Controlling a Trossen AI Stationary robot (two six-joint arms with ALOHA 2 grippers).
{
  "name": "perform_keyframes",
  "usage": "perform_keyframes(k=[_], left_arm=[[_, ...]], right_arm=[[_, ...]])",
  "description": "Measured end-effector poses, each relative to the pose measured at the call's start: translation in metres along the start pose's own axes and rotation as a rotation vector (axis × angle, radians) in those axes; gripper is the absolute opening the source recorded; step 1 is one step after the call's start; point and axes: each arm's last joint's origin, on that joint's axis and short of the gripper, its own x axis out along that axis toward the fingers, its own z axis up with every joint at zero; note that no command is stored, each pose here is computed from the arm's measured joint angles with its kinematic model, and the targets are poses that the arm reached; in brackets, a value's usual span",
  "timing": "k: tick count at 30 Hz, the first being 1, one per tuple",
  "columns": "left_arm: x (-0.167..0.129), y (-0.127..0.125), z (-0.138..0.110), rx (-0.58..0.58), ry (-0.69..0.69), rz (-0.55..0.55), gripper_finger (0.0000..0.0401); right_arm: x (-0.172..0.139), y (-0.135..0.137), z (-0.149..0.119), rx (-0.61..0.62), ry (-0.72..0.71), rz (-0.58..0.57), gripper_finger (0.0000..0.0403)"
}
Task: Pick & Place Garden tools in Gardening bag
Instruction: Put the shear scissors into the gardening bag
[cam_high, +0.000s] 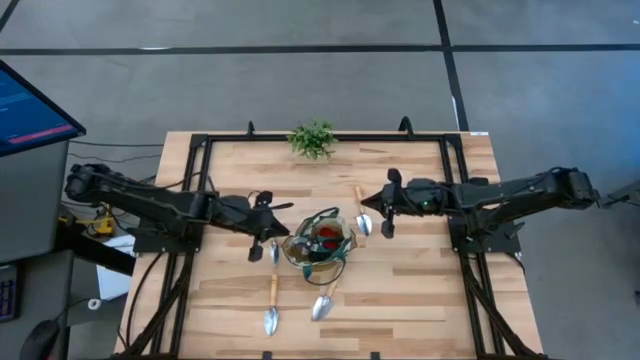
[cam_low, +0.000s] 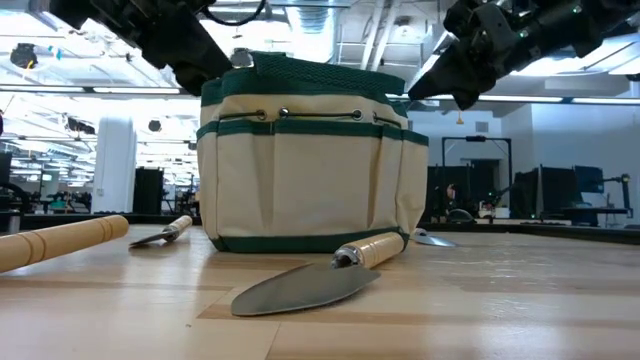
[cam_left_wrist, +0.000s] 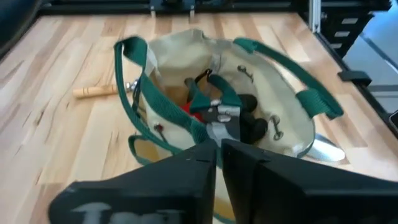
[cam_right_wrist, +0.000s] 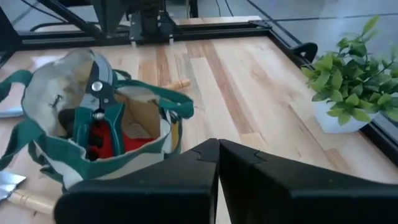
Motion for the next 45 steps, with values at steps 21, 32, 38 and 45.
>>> perform_keyframes(k=[21,32,38,45], left_arm=[[0.013,-0.003,-0.006,-0.06,0.047,-0.07,0.0157],[0.016,-0.003,0.0,-0.107,-0.021,-0.074,0.0167],[0.029,-0.004,-0.006,-0.133,0.016,-0.069,0.0166],[0.034,-0.005,-0.01,-0.134,0.039,-0.066,0.0165]], right_arm=[[0.0,0.0,-0.001,-0.002,0.011,-0.001,0.0001],[0.0,0.0,-0.001,-0.002,0.011,-0.001,0.0],[0.0,0.0,-0.001,-0.01,0.013,-0.001,0.0],[0.0,0.0,-0.001,-0.011,0.015,-0.001,0.0]])
